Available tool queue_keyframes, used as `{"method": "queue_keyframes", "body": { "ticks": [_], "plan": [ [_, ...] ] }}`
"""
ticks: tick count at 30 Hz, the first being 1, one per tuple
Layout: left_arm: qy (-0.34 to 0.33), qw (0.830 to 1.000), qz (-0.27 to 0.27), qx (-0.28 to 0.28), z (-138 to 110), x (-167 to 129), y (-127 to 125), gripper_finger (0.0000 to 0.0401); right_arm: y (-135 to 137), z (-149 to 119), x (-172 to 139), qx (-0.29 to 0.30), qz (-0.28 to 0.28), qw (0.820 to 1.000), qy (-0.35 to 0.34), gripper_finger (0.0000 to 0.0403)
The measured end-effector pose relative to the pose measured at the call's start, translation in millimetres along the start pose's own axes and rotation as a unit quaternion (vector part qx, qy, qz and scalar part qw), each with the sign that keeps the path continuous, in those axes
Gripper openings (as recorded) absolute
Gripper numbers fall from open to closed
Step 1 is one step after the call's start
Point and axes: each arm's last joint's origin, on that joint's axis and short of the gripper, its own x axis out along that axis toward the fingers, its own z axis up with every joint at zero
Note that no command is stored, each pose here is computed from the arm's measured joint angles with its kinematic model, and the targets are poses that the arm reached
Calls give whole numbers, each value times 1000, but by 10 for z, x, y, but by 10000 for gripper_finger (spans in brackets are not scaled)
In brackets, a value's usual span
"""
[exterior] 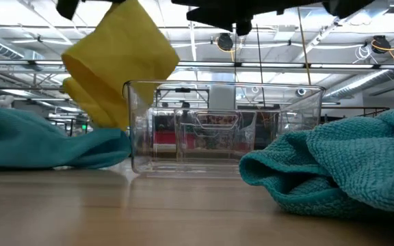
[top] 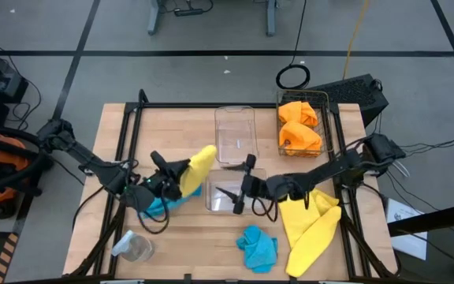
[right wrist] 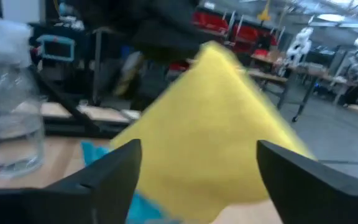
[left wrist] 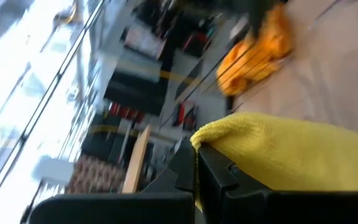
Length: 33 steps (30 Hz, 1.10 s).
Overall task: Sort microfiber towel by color & place in baskets
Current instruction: Put the top yellow microfiber towel into the bottom transparent bin
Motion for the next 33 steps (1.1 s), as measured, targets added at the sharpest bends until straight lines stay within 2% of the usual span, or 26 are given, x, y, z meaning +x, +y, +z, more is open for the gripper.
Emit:
{"method": "queue_keyframes", "body": {
  "ticks": [3,6,10,13,15,18,22,26,27,30,33],
  "plan": [
    [-36,999,-25,12,40,-31,-10,1,-104,12,60,1,7,1000,-8,345],
    [-71,996,-45,10,80,-43,-4,1,-208,-2,126,4,40,999,-15,361],
    [-119,990,-66,21,131,-52,10,1,-371,-62,218,20,91,996,-6,360],
    [-149,986,-75,25,162,-59,23,1,-462,-120,262,25,121,992,12,344],
    [-158,984,-74,27,175,-61,34,1,-478,-149,270,23,140,990,22,320],
    [-166,983,-76,22,185,-63,40,1,-469,-166,266,18,146,989,30,261],
    [-170,983,-74,0,197,-65,57,14,-458,-163,263,17,168,985,27,146],
    [-167,982,-78,-50,202,-65,67,26,-462,-100,263,14,162,987,-5,25],
    [-159,982,-75,-72,200,-64,72,27,-464,-79,260,12,156,988,-13,14],
    [-108,982,-48,-145,169,-54,86,29,-468,7,231,3,106,994,-33,15],
    [-42,985,-5,-170,104,-64,62,33,-468,115,161,-26,52,998,-37,7]
  ]
}}
